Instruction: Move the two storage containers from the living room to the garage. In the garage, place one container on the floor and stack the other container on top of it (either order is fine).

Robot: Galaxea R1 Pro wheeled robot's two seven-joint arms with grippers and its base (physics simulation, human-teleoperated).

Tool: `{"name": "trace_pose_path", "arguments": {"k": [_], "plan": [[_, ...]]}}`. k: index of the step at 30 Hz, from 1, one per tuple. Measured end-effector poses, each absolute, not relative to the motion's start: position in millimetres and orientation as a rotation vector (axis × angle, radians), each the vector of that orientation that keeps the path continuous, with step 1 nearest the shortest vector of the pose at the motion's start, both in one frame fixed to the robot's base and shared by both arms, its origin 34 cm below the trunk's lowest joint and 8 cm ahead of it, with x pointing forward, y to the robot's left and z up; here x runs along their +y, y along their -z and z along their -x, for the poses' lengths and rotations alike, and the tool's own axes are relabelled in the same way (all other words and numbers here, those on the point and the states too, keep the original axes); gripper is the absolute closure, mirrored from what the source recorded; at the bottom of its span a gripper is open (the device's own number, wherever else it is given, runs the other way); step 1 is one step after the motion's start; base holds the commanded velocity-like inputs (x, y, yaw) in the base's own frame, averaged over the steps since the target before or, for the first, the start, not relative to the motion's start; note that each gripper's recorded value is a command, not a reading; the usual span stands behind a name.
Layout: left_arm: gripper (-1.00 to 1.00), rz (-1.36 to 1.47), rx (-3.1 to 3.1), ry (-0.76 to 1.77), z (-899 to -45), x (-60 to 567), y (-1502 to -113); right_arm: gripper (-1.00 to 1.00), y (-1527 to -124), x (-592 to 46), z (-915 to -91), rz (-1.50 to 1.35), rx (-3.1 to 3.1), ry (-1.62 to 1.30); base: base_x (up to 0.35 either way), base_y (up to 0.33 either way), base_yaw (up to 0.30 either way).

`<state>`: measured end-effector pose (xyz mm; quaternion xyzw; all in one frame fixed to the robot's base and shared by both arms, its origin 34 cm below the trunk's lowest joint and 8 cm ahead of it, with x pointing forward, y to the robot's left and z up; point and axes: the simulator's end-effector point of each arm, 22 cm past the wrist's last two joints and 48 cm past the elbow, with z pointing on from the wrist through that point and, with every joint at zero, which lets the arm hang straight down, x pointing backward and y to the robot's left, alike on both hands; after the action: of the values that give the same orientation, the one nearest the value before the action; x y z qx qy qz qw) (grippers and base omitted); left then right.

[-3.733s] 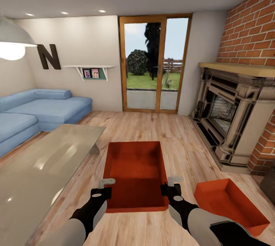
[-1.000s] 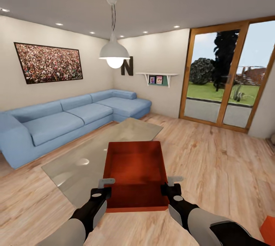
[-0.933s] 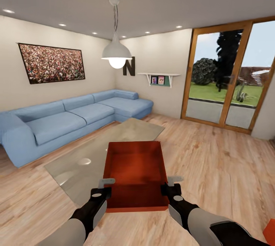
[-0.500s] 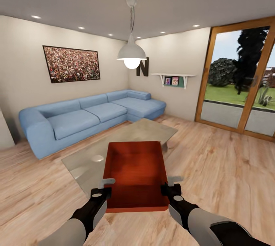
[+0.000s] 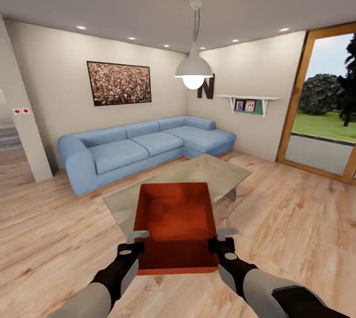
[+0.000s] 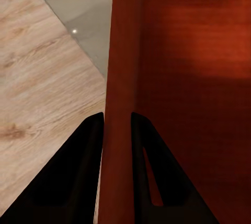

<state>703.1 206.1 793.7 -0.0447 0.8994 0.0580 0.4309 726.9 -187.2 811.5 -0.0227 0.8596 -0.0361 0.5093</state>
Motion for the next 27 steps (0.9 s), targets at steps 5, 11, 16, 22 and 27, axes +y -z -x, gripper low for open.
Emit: {"name": "trace_pose_path", "arguments": {"k": [5, 11, 16, 22, 27], "plan": [[1.0, 0.111, 2.243, -0.144, -702.7, 206.6, -800.6, 1.0, -818.2, -186.7, -726.2, 0.054, 2.07, 0.086, 0.0, 0.0, 0.278], [1.0, 0.112, 2.243, -0.144, -701.6, 206.7, -808.1, 1.0, -825.8, -186.6, -725.1, 0.054, 2.07, 0.086, 0.0, 0.0, 0.278], [1.0, 0.112, 2.243, -0.143, -700.6, 206.7, -814.1, 1.0, -831.9, -186.6, -724.2, 0.054, 2.07, 0.086, 0.0, 0.0, 0.278], [1.0, 0.113, 2.243, -0.144, -699.9, 206.7, -816.0, 1.0, -834.2, -186.6, -723.7, 0.055, 2.07, 0.086, 0.0, 0.0, 0.278], [1.0, 0.113, 2.243, -0.144, -699.8, 206.6, -816.0, 1.0, -834.2, -186.7, -723.7, 0.055, 2.071, 0.087, 0.0, 0.0, 0.278]]}}
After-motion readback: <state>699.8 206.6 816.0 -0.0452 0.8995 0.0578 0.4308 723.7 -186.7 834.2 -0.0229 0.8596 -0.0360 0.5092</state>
